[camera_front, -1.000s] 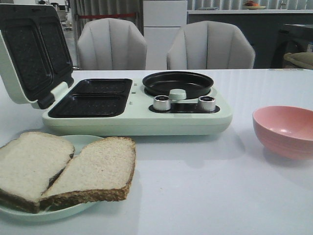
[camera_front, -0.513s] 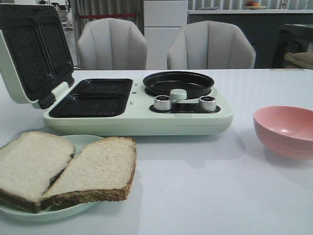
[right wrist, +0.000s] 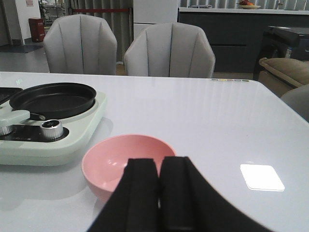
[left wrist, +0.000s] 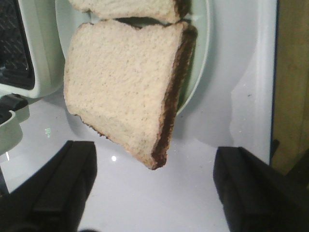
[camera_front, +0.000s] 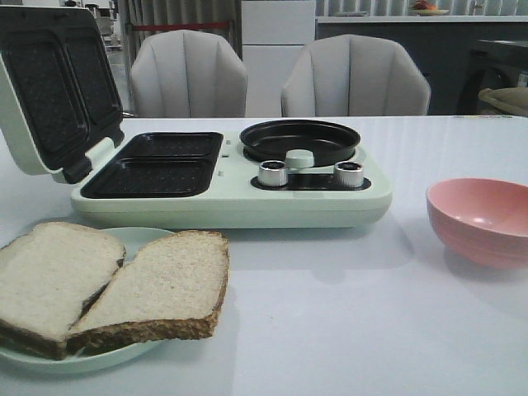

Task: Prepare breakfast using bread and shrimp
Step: 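Grasp the nearer bread slice on the plate with the left gripper and lift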

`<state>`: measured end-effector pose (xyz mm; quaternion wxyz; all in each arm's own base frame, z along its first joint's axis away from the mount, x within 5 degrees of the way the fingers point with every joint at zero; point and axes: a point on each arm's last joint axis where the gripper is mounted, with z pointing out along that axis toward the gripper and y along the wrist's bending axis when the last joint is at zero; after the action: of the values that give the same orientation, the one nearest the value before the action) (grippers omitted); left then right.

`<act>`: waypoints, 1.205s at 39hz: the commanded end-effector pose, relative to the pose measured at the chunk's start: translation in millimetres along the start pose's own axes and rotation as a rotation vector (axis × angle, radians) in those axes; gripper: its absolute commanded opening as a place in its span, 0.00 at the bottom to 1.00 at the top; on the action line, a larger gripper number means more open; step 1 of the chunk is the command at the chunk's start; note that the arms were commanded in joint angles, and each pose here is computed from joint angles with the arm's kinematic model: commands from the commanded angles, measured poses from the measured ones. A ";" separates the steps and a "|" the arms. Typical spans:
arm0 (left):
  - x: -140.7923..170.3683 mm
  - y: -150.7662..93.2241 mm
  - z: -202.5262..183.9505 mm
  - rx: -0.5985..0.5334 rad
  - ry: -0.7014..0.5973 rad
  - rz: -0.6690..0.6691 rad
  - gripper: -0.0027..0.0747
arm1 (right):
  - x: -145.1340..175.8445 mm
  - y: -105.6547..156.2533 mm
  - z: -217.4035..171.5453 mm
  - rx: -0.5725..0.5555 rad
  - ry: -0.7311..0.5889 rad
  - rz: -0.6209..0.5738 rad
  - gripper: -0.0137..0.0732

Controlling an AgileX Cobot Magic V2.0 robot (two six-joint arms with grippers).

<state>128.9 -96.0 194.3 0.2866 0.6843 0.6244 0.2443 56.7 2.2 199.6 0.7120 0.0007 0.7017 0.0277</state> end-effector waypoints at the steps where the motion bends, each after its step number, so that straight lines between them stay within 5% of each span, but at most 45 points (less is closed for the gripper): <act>1: -2.7 9.2 5.1 -0.033 0.014 0.011 0.75 | -14.1 0.4 -2.9 0.000 -0.114 -0.023 0.33; 39: -3.6 36.3 76.1 0.031 0.129 0.145 0.74 | -14.1 0.4 -2.9 0.000 -0.114 -0.023 0.33; 47: 1.1 34.9 84.5 0.057 0.168 0.144 0.49 | -14.1 0.4 -2.9 0.000 -0.114 -0.023 0.33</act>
<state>206.6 -104.0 149.1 0.1832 0.7235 0.6009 0.2860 56.7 2.2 199.6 0.7120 0.0007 0.7017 0.0277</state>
